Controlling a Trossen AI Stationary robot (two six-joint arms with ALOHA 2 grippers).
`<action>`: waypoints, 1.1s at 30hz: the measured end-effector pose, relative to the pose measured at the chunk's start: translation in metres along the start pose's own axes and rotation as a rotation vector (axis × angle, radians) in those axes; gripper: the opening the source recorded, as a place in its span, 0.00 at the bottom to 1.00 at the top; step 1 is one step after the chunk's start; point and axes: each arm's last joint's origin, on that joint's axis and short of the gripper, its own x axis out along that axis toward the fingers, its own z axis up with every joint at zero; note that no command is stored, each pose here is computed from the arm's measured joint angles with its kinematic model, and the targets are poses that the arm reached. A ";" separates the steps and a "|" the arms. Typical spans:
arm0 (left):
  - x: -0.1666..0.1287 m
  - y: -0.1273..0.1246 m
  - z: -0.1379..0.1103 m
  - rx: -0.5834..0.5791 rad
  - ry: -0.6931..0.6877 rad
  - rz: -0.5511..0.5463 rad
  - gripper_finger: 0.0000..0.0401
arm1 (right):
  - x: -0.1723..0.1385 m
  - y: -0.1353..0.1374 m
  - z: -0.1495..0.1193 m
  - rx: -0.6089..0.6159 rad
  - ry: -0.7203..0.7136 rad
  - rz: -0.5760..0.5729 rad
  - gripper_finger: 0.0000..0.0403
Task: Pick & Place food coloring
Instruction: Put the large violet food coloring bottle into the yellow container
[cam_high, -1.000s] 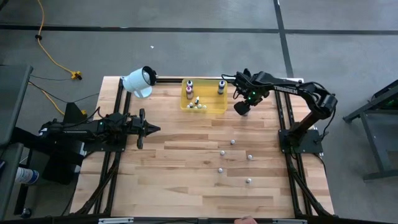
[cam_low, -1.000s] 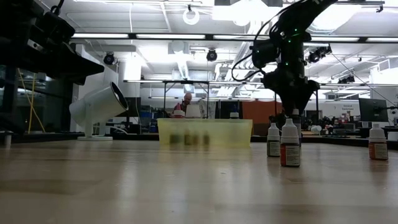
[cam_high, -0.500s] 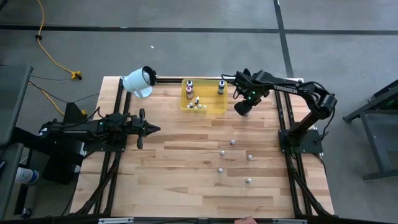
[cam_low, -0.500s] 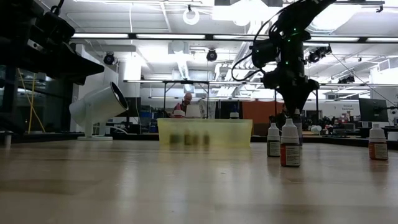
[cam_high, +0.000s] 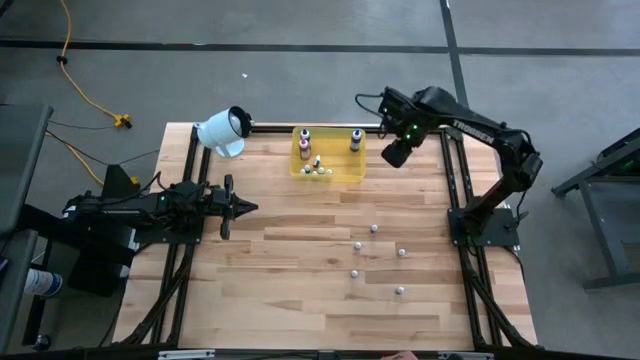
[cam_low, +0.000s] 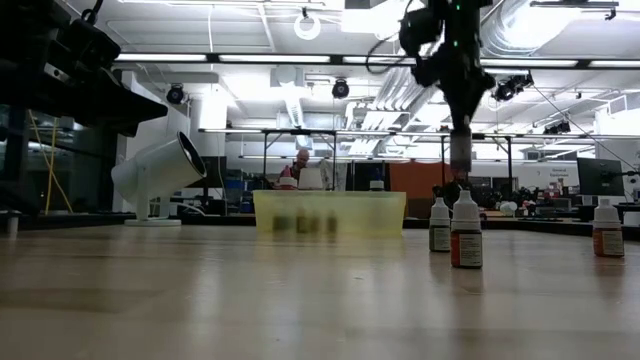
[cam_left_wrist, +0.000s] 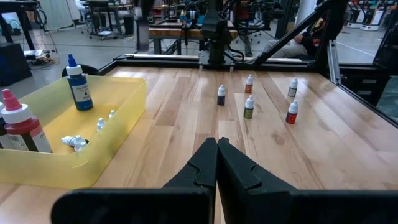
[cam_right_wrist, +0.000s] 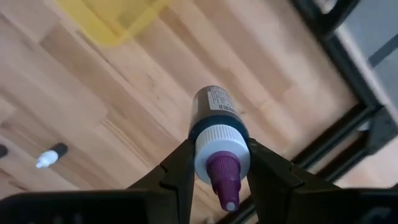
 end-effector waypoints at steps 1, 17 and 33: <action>0.000 0.000 0.000 0.000 0.000 0.000 0.00 | -0.007 0.000 0.001 -0.005 -0.015 -0.003 0.28; 0.000 0.000 0.000 0.000 0.000 0.000 0.00 | -0.038 0.026 0.041 -0.076 -0.124 0.102 0.29; 0.000 0.000 0.000 0.000 0.000 0.000 0.00 | 0.038 0.057 0.118 -0.152 -0.017 0.080 0.29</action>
